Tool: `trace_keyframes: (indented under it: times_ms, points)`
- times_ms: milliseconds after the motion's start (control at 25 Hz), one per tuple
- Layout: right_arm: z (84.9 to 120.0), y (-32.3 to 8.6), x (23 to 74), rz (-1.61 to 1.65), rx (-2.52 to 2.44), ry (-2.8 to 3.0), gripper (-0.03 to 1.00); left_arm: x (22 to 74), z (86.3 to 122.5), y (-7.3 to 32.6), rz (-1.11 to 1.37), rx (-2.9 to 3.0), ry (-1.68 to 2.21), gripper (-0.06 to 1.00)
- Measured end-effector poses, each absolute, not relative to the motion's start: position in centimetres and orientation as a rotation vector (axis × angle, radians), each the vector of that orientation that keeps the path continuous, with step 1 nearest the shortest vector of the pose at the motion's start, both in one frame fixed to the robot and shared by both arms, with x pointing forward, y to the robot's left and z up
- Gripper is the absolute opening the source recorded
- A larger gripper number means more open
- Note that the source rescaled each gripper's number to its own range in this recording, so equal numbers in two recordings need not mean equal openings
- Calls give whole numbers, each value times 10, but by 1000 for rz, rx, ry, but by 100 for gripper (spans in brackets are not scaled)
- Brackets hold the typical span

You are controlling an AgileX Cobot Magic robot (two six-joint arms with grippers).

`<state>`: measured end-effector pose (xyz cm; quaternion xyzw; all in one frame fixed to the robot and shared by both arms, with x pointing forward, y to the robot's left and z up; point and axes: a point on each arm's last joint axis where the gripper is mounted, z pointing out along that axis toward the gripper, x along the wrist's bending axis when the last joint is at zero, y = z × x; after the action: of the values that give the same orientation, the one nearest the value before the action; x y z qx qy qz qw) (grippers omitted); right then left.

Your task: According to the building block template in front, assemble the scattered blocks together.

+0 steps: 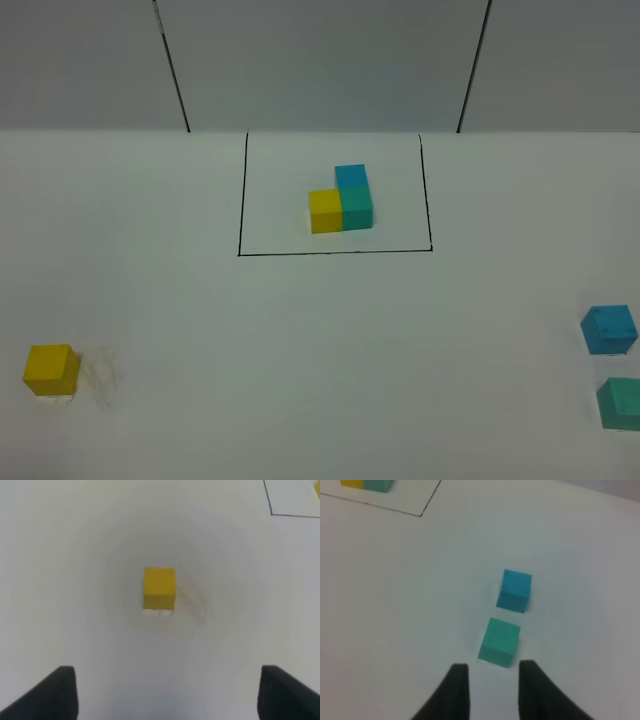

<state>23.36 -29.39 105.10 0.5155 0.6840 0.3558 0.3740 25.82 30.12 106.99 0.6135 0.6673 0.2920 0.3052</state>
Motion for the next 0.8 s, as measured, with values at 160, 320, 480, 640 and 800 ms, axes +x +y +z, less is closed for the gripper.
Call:
trace_keyframes:
  times_ms: [160,320,480,640,800]
  points:
    - [1051,-294,234,911,1320,1752,0,285,1098,302,739,1649,1801,87]
    - [1051,-294,234,911,1320,1752,0,319,1114,303,680,1697,1856,90]
    - [1051,-294,234,911,1320,1752,0,356,1115,304,605,1752,1922,90]
    - [1051,-294,234,911,1320,1752,0,389,1101,305,536,1798,1980,90]
    - [1051,-294,234,911,1320,1752,0,415,1083,306,462,1849,2038,90]
